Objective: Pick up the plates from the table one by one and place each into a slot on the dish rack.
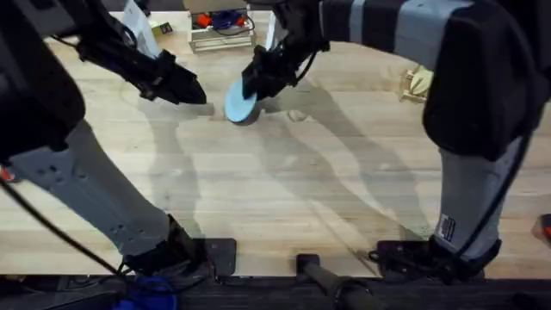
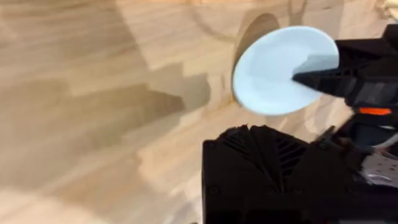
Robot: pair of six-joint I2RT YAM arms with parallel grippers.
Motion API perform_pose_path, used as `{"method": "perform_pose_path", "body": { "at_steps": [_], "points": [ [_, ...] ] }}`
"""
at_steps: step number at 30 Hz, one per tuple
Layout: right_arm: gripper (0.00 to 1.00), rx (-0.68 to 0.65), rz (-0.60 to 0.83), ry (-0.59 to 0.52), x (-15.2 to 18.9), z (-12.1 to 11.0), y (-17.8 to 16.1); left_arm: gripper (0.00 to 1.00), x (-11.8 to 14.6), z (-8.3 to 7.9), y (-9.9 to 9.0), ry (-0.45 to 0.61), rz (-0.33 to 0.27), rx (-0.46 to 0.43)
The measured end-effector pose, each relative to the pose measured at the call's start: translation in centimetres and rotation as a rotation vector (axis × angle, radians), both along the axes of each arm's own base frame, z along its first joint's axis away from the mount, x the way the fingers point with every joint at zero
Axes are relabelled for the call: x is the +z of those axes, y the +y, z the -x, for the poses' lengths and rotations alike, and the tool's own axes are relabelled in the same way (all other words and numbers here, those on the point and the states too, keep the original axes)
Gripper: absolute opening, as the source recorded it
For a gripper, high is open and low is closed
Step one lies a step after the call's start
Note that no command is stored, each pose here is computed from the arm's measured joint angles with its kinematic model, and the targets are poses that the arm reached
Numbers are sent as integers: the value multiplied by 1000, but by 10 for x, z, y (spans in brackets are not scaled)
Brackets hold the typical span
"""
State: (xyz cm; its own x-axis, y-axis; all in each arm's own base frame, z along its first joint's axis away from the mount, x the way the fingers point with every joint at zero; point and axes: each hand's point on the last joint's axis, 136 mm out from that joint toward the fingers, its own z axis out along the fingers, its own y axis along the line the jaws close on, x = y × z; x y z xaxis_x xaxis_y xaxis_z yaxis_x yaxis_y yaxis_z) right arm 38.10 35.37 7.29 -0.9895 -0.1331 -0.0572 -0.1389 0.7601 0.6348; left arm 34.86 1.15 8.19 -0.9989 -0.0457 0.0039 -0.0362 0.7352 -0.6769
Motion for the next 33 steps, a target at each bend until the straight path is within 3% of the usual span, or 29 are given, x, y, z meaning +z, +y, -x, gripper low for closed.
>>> {"method": "perform_pose_path", "body": {
  "at_steps": [7,14,24,33],
  "points": [
    [31,47,217,-73,18,16,-46,40,35,14,13,-34,-148,7],
    [32,101,416,-165,47,26,-91,40,72,33,19,-75,-257,29],
    [32,90,613,-334,115,40,-149,40,149,67,18,-281,-407,86],
    [31,26,722,-478,178,62,-197,39,197,103,9,-442,-487,134]
  ]
}}
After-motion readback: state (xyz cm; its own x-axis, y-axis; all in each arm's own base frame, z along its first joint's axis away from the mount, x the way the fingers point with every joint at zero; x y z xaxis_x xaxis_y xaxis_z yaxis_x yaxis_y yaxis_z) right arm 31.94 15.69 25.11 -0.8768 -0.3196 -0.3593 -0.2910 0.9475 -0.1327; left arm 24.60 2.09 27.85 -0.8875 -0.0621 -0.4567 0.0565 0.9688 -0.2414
